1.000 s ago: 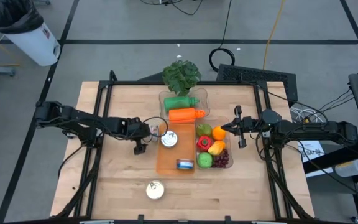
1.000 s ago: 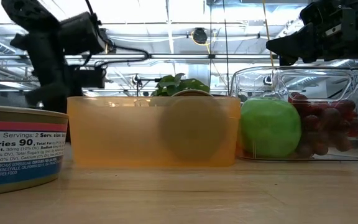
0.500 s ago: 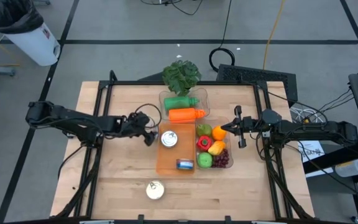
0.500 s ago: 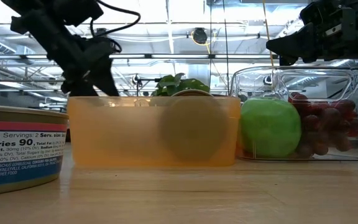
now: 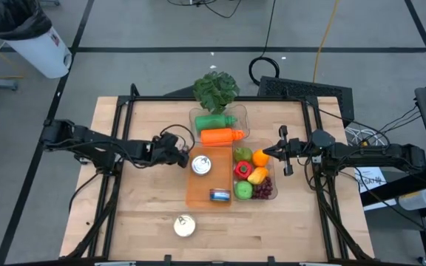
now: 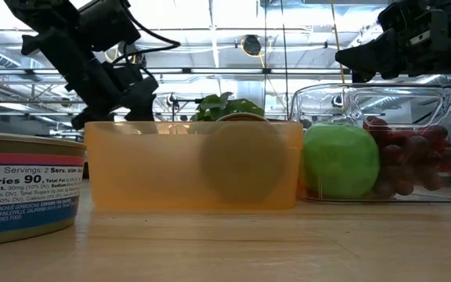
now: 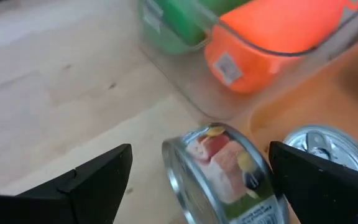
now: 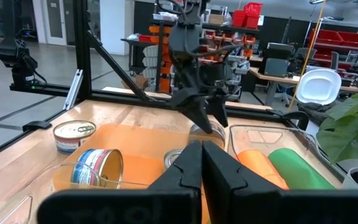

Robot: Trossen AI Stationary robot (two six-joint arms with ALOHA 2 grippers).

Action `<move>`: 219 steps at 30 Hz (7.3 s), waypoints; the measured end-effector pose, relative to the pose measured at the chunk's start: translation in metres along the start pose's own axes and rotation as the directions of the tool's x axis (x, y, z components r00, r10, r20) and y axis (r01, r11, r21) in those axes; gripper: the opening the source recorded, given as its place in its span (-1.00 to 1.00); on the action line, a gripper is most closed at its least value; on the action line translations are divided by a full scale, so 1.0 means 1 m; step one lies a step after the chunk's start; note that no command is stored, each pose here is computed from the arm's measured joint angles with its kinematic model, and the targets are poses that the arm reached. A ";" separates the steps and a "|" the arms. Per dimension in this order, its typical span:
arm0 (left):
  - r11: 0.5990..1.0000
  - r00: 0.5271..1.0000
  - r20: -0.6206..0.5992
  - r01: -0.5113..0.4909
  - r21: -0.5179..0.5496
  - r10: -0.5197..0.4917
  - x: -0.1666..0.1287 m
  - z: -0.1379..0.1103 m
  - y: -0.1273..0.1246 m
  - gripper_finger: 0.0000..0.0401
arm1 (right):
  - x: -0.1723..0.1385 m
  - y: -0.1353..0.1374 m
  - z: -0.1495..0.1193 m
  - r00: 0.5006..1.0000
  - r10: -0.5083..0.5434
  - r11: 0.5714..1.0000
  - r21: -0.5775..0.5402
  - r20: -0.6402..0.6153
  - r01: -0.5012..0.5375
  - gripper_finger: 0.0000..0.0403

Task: Pick & Place Food Item
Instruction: Put the green tuna can into the orange bin, then put the blue pink tuna can into the orange bin

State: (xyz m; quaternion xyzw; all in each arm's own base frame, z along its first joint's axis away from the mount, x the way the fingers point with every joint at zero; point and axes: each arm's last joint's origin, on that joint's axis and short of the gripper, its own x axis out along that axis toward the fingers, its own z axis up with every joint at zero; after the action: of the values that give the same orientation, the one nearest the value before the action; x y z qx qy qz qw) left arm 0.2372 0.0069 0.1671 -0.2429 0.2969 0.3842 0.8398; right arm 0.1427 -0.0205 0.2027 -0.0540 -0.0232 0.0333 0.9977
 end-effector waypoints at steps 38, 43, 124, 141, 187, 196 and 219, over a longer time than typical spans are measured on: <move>0.997 0.991 -0.113 -0.070 -0.039 0.066 0.004 -0.011 0.008 0.95 | 0.000 0.000 0.000 1.000 0.000 1.000 0.000 0.000 0.000 -1.00; 0.997 0.989 -0.129 -0.077 -0.030 0.072 0.004 -0.012 0.009 0.91 | 0.000 0.000 0.000 1.000 0.000 1.000 0.000 0.000 0.000 -1.00; 0.299 0.994 0.111 -0.103 0.949 -0.011 0.004 -0.018 -0.103 -0.11 | 0.000 0.000 0.000 1.000 0.000 1.000 0.000 0.000 0.000 -1.00; 0.377 0.997 -0.018 0.044 0.925 -0.071 0.010 -0.015 -0.102 0.20 | 0.000 0.000 0.000 1.000 0.000 1.000 0.000 0.000 0.000 -1.00; 0.762 0.769 -0.528 0.570 0.307 -0.361 -0.110 -0.074 -0.109 0.82 | 0.000 0.000 0.000 1.000 0.000 1.000 0.000 0.000 0.000 -1.00; 0.880 0.823 -0.520 0.403 0.250 -0.229 -0.092 -0.113 -0.114 0.82 | 0.000 0.000 0.000 1.000 -0.001 1.000 0.000 0.000 0.001 -1.00; 0.961 0.870 -0.487 0.066 0.269 0.077 -0.088 -0.113 -0.084 0.82 | 0.000 0.000 0.000 1.000 0.000 1.000 0.000 0.000 0.000 -1.00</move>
State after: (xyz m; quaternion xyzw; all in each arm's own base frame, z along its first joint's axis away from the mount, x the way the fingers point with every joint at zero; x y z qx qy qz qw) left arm 0.2220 -0.1584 0.1633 -0.2122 0.5526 0.2666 0.7606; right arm 0.1427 -0.0206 0.2026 -0.0541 -0.0232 0.0333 0.9977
